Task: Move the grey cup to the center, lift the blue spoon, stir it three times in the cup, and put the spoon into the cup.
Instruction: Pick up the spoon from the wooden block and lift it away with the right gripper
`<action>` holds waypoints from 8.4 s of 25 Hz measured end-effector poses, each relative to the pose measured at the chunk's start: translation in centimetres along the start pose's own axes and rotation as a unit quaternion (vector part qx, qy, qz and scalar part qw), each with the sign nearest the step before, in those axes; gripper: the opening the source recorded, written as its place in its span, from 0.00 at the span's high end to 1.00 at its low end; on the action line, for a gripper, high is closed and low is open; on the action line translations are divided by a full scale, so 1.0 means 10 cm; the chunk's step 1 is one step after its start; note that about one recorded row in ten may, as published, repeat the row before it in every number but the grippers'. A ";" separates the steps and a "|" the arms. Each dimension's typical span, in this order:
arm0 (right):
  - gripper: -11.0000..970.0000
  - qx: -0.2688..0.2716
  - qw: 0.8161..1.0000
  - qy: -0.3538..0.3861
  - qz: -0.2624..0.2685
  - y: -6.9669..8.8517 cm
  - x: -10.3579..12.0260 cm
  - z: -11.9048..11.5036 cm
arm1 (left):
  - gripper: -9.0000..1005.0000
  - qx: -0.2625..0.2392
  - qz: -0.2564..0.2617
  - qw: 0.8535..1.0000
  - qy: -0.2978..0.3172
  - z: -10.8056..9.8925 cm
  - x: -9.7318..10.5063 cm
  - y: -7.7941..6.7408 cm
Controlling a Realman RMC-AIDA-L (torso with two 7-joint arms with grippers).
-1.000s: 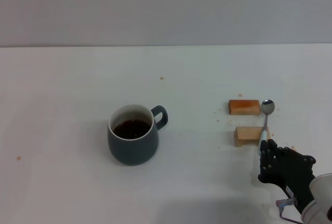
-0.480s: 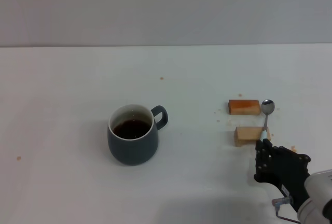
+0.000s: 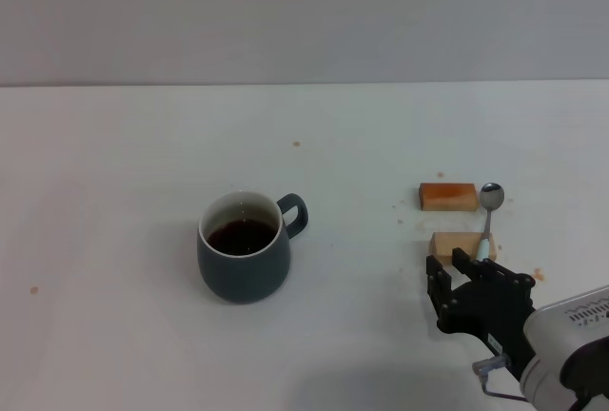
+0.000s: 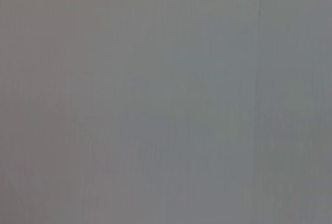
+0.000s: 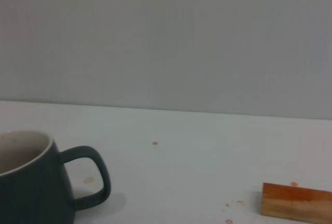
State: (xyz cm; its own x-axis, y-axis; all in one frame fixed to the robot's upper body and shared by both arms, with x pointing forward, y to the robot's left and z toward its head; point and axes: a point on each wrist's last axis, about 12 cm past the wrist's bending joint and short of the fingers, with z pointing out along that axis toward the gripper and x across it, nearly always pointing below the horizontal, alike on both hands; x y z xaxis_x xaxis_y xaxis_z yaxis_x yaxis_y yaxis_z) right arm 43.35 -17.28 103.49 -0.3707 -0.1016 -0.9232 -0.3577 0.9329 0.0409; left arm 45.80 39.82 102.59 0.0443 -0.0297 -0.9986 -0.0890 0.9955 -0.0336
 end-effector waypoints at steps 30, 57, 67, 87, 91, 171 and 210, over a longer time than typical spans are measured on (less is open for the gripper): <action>0.60 -0.027 0.999 0.018 -0.031 -0.18 -0.70 -0.20 | 0.99 -0.002 0.001 1.000 0.004 0.06 -0.01 0.01; 0.49 0.020 0.991 0.021 0.130 -0.52 -0.84 -0.30 | 0.99 -0.002 0.008 1.000 0.003 0.08 -0.04 0.07; 0.49 0.002 0.976 -0.011 0.219 -0.43 -0.75 -0.15 | 0.99 0.017 0.008 1.000 0.001 0.19 -0.14 0.18; 0.49 0.017 0.989 0.125 0.083 -0.40 -1.33 -0.32 | 0.99 -0.035 0.028 0.999 0.020 0.30 -0.12 0.33; 0.49 0.041 0.980 0.185 0.054 -0.38 -1.37 -0.25 | 0.99 -0.038 0.028 0.999 0.021 0.29 -0.11 0.34; 0.49 0.061 0.933 0.336 0.111 -0.23 -1.66 0.37 | 0.99 -0.035 0.054 0.998 -0.011 0.28 -0.32 0.58; 0.50 -0.101 0.994 -0.036 0.017 0.18 -0.94 0.36 | 0.99 -0.083 -0.019 0.996 0.023 0.07 -0.11 0.59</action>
State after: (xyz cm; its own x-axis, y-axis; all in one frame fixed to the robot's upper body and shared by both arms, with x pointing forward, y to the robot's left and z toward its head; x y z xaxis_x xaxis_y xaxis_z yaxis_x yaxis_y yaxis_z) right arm 49.25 -13.36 110.91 -0.3249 -0.0399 -0.9449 -0.5141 0.8460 0.1411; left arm 45.94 45.77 103.48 0.0063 -0.0748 -0.9972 -0.2521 0.9649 -0.0740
